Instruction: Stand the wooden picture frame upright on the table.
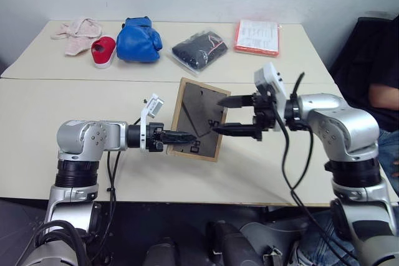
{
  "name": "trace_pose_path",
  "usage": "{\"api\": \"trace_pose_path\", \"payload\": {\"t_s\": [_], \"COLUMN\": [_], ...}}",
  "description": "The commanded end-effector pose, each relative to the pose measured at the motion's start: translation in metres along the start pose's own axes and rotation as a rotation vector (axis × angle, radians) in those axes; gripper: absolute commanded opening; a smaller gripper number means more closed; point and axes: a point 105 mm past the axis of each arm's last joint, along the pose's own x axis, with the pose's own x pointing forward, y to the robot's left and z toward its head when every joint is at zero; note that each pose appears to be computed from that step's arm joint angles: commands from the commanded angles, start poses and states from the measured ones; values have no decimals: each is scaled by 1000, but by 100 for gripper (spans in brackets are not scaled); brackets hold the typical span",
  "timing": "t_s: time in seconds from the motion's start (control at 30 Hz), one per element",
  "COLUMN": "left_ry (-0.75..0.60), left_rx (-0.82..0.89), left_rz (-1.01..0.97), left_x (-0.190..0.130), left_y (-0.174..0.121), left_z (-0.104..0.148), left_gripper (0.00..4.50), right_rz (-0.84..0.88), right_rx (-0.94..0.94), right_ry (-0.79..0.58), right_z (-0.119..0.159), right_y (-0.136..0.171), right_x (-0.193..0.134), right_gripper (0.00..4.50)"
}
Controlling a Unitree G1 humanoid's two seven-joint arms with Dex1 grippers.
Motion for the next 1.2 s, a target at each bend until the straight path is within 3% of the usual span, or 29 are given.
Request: {"api": "trace_pose_path", "payload": {"t_s": [0.03, 0.1, 0.2, 0.3, 0.5, 0.67, 0.8, 0.9, 1.1, 1.2], "left_ry": [-27, -26, -17, -12, -19, -10, -1, 0, 14, 25], "left_rx": [105, 109, 114, 108, 107, 112, 115, 123, 129, 122], "left_rz": [-80, -85, -54, -28, 1, -19, -27, -44, -86, -89], "left_x": [0, -1, -3, -4, -7, -7, -6, -5, -5, -6], "left_y": [-23, -26, -21, -15, -7, -12, -14, -18, -28, -30], "left_z": [17, 19, 19, 18, 19, 19, 22, 25, 27, 26], "left_gripper": [125, 125, 125, 125, 125, 125, 125, 125, 125, 125], "right_rz": [-25, -25, 142, 176, -58, -271, -316, -232, -258, -355], "right_rx": [-28, -33, -48, -50, -170, -538, -1349, -1696, -1908, -1978], "right_ry": [0, 5, -44, -60, 37, 210, 310, 235, 94, -33], "right_z": [3, 2, 13, 19, 9, -8, -14, -23, -26, -9], "right_y": [-5, -5, 29, 41, 18, -9, -15, -8, -22, -25], "right_x": [12, 17, 20, 12, -25, -61, -65, -49, -19, -5], "right_gripper": [450, 450, 450, 450, 450, 450, 450, 450, 450, 450]}}
